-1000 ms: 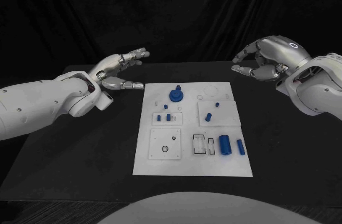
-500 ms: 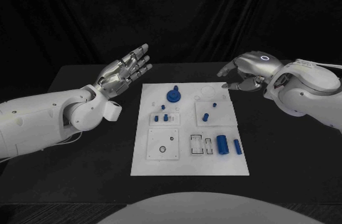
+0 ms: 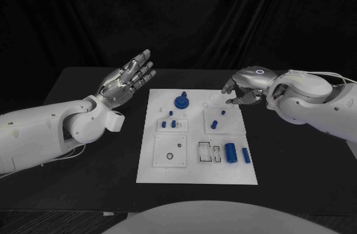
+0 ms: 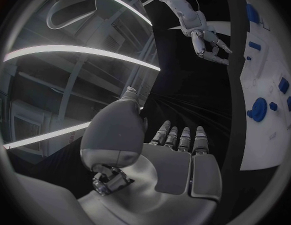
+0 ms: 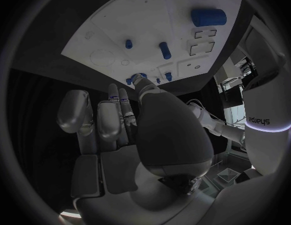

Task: Assemble the parts on the task board

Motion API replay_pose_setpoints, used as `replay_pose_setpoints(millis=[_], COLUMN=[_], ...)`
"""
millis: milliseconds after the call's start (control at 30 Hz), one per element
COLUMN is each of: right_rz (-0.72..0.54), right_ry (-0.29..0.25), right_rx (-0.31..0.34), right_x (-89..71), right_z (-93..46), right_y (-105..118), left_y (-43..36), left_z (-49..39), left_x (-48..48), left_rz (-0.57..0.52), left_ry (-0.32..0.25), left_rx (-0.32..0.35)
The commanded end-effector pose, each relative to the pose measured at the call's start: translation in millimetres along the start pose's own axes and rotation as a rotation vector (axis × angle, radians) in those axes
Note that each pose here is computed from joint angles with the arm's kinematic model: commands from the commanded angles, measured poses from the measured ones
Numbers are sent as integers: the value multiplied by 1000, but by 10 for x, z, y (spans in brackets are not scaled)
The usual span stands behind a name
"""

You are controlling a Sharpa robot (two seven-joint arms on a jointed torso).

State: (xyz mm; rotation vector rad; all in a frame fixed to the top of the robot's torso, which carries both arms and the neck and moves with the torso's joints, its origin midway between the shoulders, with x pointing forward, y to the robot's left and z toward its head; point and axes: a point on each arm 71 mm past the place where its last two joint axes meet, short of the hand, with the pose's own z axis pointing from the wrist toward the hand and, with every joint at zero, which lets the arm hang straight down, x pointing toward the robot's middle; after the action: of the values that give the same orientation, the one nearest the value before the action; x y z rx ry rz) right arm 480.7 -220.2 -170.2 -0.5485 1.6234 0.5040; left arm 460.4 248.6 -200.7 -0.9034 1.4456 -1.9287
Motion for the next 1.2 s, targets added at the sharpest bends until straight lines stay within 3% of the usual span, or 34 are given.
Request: replay_pose_setpoints(millis=[33,367,1200], right_rz=[-11,-4,24], right_ry=[20,52,109], right_rx=[2,6,25], right_x=[43,197,582], right_z=[8,72,143], right_y=[-7,-15,-69], left_y=[-50,-4,26], left_z=[2,-1,6], left_x=[18,10,9], left_rz=[-23,-31,-39], left_ry=[1,5,13], left_rx=[90,71,65])
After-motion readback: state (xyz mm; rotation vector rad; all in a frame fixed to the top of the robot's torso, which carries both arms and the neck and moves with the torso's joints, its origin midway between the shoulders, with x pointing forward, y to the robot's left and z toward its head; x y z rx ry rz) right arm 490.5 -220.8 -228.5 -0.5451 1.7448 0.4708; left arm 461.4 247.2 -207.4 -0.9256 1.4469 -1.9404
